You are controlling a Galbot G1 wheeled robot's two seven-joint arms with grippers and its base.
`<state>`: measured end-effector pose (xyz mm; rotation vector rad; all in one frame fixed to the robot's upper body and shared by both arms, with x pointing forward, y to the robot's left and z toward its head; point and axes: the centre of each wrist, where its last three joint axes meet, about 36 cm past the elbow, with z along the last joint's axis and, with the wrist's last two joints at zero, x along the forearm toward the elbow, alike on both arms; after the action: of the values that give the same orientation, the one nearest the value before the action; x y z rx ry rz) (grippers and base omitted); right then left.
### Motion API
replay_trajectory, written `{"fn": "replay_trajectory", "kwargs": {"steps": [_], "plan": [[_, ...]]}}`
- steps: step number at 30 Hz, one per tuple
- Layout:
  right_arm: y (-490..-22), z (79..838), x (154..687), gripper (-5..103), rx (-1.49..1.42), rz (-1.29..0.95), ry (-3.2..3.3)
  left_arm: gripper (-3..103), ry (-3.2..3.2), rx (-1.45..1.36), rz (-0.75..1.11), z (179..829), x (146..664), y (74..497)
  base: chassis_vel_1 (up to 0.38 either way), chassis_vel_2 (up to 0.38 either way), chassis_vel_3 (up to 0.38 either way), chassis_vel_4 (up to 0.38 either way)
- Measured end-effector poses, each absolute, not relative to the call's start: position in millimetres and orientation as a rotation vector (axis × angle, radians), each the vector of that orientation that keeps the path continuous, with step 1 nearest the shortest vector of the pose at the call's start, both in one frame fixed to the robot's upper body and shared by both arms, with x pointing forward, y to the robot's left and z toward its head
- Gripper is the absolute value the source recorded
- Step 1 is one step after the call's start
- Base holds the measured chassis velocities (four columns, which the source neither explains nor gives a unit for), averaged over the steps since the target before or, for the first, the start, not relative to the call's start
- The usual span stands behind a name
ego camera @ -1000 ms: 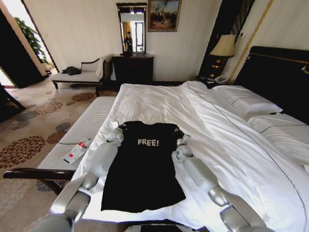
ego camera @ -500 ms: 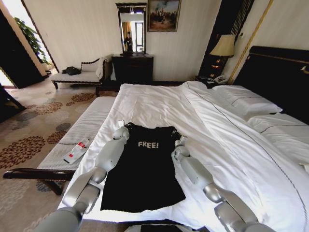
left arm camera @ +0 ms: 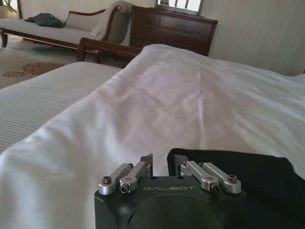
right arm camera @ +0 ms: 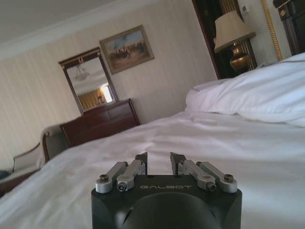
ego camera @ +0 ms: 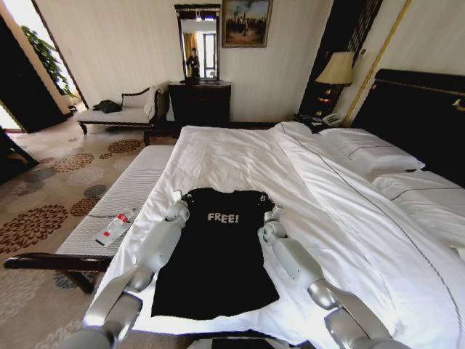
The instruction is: Fold the clothes on the bed.
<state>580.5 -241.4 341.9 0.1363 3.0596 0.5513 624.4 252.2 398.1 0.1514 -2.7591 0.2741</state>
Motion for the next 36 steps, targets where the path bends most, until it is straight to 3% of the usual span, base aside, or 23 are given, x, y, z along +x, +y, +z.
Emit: {"fn": "replay_trajectory", "kwargs": {"steps": [1,3,5,7,9,10,11,13,14,16,20,24,32,35,36], "plan": [[-253,353,572,32,0.144,0.579,3.028,30,-2.771,0.185,0.290,403,618,267,0.000,0.000,0.000,0.000],[-276,364,554,37,0.179,0.604,2.998,41,-2.801,0.248,0.328,416,603,298,0.000,0.000,0.000,0.000],[-287,368,545,43,0.203,0.626,2.992,41,-2.820,0.279,0.348,427,591,314,0.000,0.000,0.000,0.000],[-304,371,523,54,0.255,0.715,2.994,52,-2.847,0.331,0.335,442,563,341,0.000,0.000,0.000,0.000],[-307,373,506,54,0.296,0.851,3.002,63,-2.835,0.400,0.279,444,529,366,0.000,0.000,0.000,0.000],[-305,373,498,65,0.312,0.922,3.007,63,-2.818,0.445,0.257,440,511,378,0.000,0.000,0.000,0.000],[-305,373,498,65,0.312,0.922,3.007,63,-2.818,0.445,0.257,440,511,378,0.000,0.000,0.000,0.000],[-295,373,484,75,0.300,1.104,3.022,74,-2.800,0.535,0.256,437,474,402,0.000,0.000,0.000,0.000],[-290,373,479,81,0.285,1.183,3.030,80,-2.802,0.554,0.267,437,456,407,0.000,0.000,0.000,0.000],[-285,373,472,81,0.273,1.272,3.039,84,-2.814,0.543,0.281,437,443,408,0.000,0.000,0.000,0.000],[-280,372,455,99,0.373,1.496,3.008,98,-2.907,0.251,0.339,432,411,378,-0.013,-0.011,-0.005,-0.001],[-273,364,463,100,0.468,1.612,3.003,100,-2.937,0.131,0.383,420,388,366,-0.026,-0.022,-0.015,-0.008],[-267,355,471,101,0.512,1.722,2.977,100,-2.948,0.152,0.448,421,371,351,0.000,0.000,0.000,0.000],[-263,356,475,88,0.496,1.748,2.958,100,-2.943,0.174,0.454,423,368,349,0.000,0.000,0.000,0.000],[-262,356,476,88,0.490,1.755,2.953,100,-2.939,0.183,0.452,422,368,349,0.000,0.000,0.000,0.000]]}}
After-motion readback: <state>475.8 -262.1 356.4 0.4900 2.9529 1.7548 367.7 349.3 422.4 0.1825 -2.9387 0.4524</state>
